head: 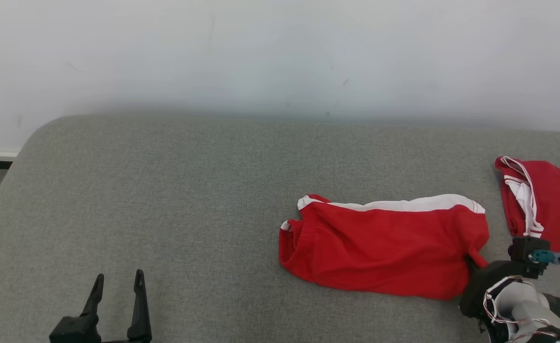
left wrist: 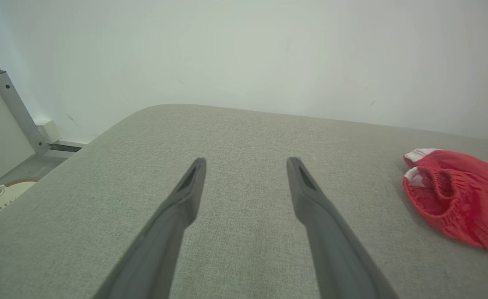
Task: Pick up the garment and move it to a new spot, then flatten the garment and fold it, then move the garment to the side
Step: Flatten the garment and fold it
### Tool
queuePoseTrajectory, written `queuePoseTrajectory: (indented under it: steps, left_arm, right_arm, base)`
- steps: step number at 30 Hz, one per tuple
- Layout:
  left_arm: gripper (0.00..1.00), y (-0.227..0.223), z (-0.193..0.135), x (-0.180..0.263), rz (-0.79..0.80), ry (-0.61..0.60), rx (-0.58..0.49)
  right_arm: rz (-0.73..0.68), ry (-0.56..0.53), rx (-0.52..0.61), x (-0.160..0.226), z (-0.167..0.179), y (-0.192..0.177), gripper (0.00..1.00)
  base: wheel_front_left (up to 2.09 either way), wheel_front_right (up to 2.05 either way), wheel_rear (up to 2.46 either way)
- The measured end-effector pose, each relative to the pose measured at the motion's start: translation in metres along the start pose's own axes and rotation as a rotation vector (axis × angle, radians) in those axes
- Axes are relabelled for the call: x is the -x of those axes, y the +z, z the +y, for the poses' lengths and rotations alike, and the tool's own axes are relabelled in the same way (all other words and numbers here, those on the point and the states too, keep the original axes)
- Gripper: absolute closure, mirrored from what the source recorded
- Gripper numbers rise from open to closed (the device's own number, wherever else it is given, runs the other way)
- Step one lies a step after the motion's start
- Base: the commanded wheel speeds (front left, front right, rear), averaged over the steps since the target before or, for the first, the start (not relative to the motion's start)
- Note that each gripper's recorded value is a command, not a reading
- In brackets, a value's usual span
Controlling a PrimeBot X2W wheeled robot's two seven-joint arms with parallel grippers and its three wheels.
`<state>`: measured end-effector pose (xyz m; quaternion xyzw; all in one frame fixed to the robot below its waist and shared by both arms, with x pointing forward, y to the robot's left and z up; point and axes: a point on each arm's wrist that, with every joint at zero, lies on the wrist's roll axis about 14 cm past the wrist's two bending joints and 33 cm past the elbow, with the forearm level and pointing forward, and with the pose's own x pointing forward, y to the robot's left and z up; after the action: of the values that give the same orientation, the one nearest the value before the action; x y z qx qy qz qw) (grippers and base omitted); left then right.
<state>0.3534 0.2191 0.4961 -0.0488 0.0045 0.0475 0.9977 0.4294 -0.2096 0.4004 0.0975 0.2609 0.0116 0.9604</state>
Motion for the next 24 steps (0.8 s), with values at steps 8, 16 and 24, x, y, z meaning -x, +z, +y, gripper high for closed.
queuePoseTrajectory:
  steps: [8, 16, 24]
  left_arm:
    - [0.00, 0.001, -0.007, -0.001, -0.006, -0.021, 0.010]
    - [0.00, 0.006, -0.009, 0.004, -0.018, -0.017, 0.019]
    - [0.00, 0.006, -0.008, 0.006, -0.022, -0.013, 0.033]
  right_arm:
    - [-0.118, 0.102, 0.101, -0.001, 0.032, 0.034, 1.00]
    - [-0.205, 0.348, 0.201, 0.004, 0.127, 0.055, 1.00]
    - [-0.165, 0.521, 0.218, 0.013, 0.197, 0.043, 1.00]
  base:
    - [0.00, 0.00, 0.00]
    - [0.00, 0.00, 0.00]
    - [0.00, 0.00, 0.00]
